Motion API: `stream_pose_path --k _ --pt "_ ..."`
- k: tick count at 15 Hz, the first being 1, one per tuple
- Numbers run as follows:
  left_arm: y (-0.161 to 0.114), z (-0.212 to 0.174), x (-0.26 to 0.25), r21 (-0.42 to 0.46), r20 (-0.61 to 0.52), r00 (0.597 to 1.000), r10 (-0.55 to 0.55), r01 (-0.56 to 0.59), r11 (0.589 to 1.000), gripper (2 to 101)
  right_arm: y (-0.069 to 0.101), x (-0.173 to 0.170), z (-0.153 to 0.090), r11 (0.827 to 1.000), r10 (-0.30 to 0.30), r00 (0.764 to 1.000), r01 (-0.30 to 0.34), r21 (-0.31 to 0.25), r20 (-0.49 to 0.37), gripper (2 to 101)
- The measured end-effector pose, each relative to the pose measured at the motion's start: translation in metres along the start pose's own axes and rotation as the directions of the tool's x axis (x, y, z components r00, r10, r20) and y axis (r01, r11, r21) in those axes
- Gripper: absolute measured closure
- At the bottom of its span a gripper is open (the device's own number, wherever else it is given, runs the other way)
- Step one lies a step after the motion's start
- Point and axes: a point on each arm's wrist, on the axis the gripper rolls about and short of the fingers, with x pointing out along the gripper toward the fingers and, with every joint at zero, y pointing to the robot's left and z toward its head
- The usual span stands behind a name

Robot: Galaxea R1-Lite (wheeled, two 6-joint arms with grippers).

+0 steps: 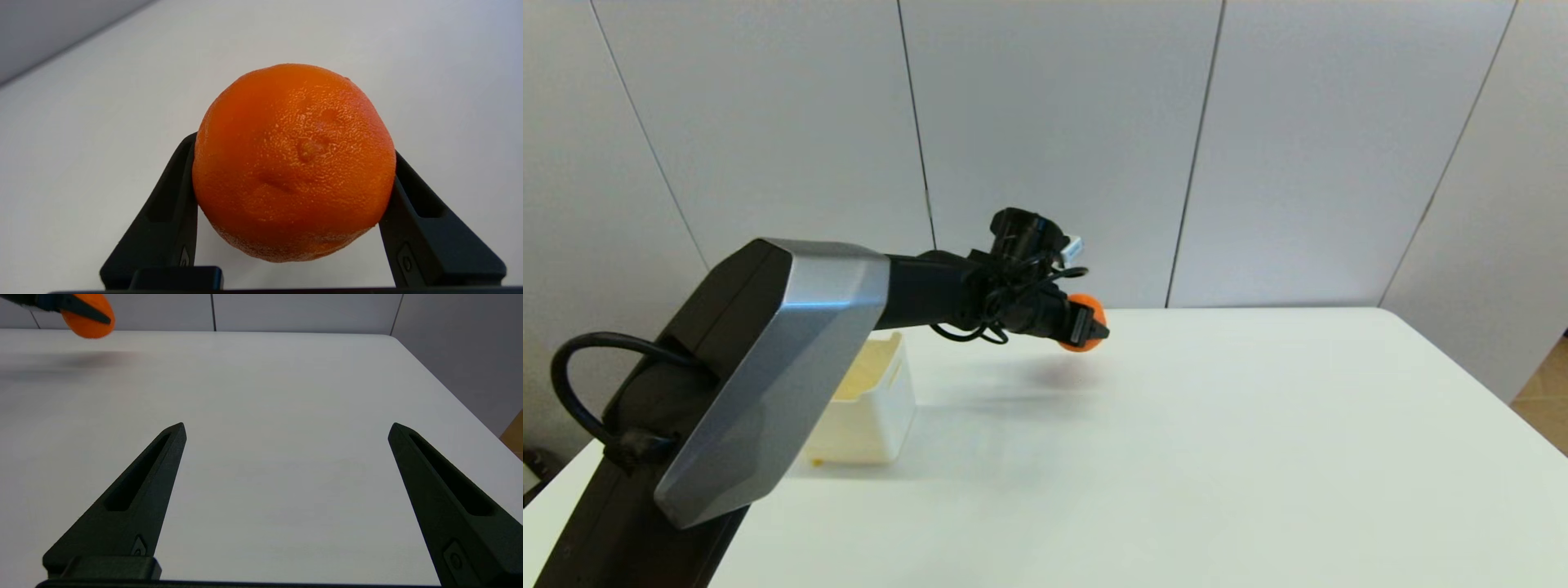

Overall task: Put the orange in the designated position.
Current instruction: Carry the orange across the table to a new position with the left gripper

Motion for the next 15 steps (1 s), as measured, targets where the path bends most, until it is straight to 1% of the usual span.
stream_pose_path --k 3,8,12,15 --pt "0.003 0.017 -0.023 0.000 0.055 0.998 0.015 -0.015 1.000 34.2 0.000 0.000 0.000 1.000 0.000 1.000 0.000 0.000 0.000 4.3" --pt "0.012 0.045 -0.073 -0.017 0.157 0.981 0.118 -0.117 0.993 34.5 0.000 0.000 0.000 1.000 0.000 1.000 0.000 0.000 0.000 4.3" --pt "0.026 0.056 -0.126 -0.041 0.208 0.962 0.177 -0.172 0.984 34.5 0.000 0.000 0.000 1.000 0.000 1.000 0.000 0.000 0.000 4.3" --pt "0.041 0.057 -0.173 -0.072 0.242 0.941 0.239 -0.228 0.971 34.5 0.000 0.000 0.000 1.000 0.000 1.000 0.000 0.000 0.000 4.3"
